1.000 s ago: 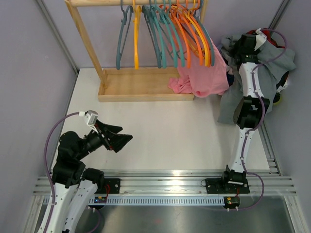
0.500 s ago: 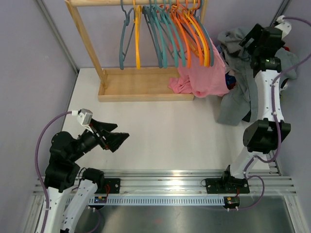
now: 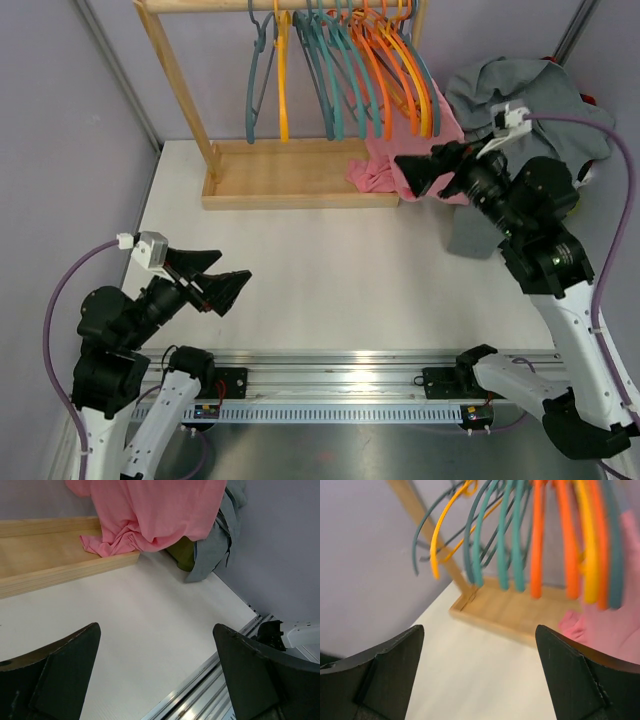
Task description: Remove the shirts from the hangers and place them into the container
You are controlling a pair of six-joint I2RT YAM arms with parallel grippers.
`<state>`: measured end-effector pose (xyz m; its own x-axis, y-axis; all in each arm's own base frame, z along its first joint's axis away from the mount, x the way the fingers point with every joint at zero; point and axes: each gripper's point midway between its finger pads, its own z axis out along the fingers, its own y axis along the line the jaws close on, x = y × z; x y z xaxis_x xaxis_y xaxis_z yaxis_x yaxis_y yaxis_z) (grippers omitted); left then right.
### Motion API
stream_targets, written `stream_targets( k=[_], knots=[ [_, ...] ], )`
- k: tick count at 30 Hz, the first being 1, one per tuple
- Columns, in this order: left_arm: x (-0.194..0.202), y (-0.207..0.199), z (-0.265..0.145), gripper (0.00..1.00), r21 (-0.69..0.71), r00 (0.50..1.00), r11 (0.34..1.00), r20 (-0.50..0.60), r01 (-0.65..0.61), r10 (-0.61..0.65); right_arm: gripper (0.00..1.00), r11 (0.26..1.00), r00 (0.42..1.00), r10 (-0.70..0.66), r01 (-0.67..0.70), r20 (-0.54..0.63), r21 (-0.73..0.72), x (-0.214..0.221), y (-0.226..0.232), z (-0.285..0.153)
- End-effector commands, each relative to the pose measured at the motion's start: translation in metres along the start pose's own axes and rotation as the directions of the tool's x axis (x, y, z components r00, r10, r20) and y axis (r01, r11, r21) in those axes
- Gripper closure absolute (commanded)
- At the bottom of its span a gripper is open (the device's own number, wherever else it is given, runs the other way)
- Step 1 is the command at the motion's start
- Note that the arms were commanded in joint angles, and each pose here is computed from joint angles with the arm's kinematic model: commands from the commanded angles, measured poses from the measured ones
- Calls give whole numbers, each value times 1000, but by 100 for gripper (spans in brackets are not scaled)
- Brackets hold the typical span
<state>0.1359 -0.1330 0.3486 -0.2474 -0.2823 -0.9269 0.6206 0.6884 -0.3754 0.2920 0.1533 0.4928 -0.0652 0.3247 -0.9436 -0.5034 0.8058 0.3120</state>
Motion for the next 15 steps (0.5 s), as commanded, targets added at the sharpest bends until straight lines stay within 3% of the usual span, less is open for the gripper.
stream_targets(
  k=[1, 9, 15],
  knots=[
    [-22, -5, -16, 1, -40, 994, 997, 88, -60, 64, 0, 991, 984, -2, -21, -178, -130, 67, 29, -12],
    [-33, -5, -32, 1, -92, 985, 992, 136, -90, 102, 1, 950, 948, -19, -82, -319, -301, 130, 88, -44],
    [-49, -18, -42, 1, -74, 976, 995, 198, -72, 86, 1, 907, 947, -3, -133, -321, -400, 142, 111, -55]
  ],
)
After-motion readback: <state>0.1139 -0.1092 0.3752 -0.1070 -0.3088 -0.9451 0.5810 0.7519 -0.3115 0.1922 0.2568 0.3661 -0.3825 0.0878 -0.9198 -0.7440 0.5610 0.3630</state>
